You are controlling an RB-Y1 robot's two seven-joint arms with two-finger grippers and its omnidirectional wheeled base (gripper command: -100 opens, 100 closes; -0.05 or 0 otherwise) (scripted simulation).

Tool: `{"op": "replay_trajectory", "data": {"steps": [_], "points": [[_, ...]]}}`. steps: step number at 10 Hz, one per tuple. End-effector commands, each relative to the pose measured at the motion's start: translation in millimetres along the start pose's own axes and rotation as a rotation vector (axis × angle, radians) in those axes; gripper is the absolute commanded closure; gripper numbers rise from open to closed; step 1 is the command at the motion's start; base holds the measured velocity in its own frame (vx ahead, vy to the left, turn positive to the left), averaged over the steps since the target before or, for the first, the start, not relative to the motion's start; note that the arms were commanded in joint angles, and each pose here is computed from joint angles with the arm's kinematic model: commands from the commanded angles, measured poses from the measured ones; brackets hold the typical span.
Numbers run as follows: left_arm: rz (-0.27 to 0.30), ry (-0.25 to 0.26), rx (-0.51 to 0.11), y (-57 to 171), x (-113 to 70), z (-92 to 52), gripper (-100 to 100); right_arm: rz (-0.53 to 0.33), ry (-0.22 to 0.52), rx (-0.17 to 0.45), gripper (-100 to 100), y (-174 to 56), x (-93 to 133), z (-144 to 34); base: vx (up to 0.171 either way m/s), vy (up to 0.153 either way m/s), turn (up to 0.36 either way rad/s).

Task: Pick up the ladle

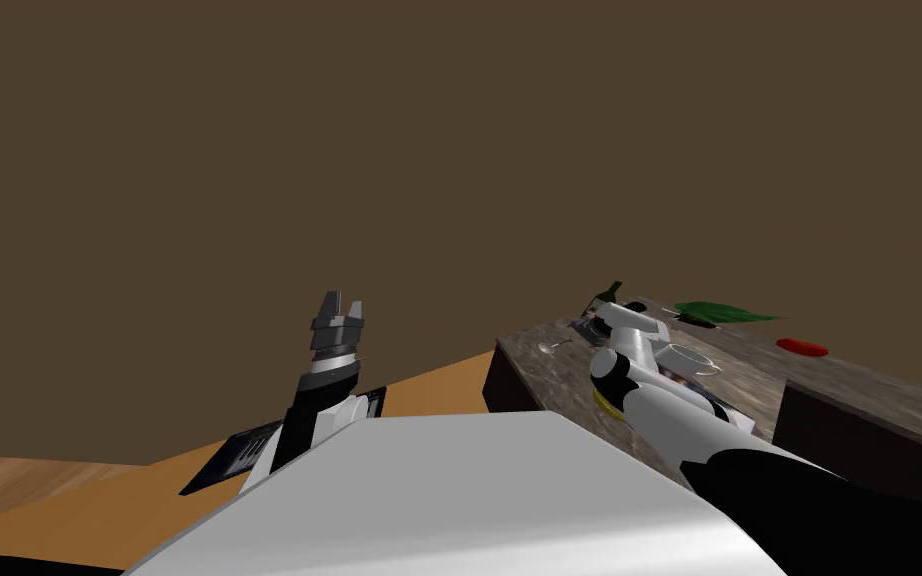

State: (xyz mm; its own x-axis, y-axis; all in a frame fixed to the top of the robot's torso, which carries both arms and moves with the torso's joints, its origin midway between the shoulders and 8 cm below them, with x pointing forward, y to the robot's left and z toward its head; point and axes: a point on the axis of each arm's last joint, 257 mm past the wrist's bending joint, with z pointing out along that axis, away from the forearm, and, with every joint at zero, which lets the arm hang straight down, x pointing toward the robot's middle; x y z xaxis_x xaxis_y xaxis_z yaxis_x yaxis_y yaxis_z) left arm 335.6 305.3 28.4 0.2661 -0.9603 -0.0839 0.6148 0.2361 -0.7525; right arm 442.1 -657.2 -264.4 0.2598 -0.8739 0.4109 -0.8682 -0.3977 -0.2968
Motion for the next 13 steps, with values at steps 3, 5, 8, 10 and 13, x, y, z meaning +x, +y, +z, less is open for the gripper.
{"op": "replay_trajectory", "data": {"steps": [3,5,8,10,13], "points": [[0.000,0.000,0.000,0,0.0,0.0,0,0.070,-0.107,-0.025,-100,7,-24,3.8,-0.020,-0.025,0.088],[0.000,0.000,0.000,0,0.0,0.0,0,0.120,-0.178,-0.042,-100,12,-43,5.6,-0.024,-0.029,0.116],[0.000,0.000,0.000,0,0.0,0.0,0,0.195,-0.297,-0.074,-100,19,-76,7.5,-0.019,-0.031,0.114],[0.000,0.000,0.000,0,0.0,0.0,0,0.234,-0.376,-0.102,-100,25,-101,9.4,-0.016,-0.031,0.128],[0.000,0.000,0.000,0,0.0,0.0,0,0.237,-0.385,-0.107,-100,26,-105,9.5,-0.002,-0.008,0.018]]}}
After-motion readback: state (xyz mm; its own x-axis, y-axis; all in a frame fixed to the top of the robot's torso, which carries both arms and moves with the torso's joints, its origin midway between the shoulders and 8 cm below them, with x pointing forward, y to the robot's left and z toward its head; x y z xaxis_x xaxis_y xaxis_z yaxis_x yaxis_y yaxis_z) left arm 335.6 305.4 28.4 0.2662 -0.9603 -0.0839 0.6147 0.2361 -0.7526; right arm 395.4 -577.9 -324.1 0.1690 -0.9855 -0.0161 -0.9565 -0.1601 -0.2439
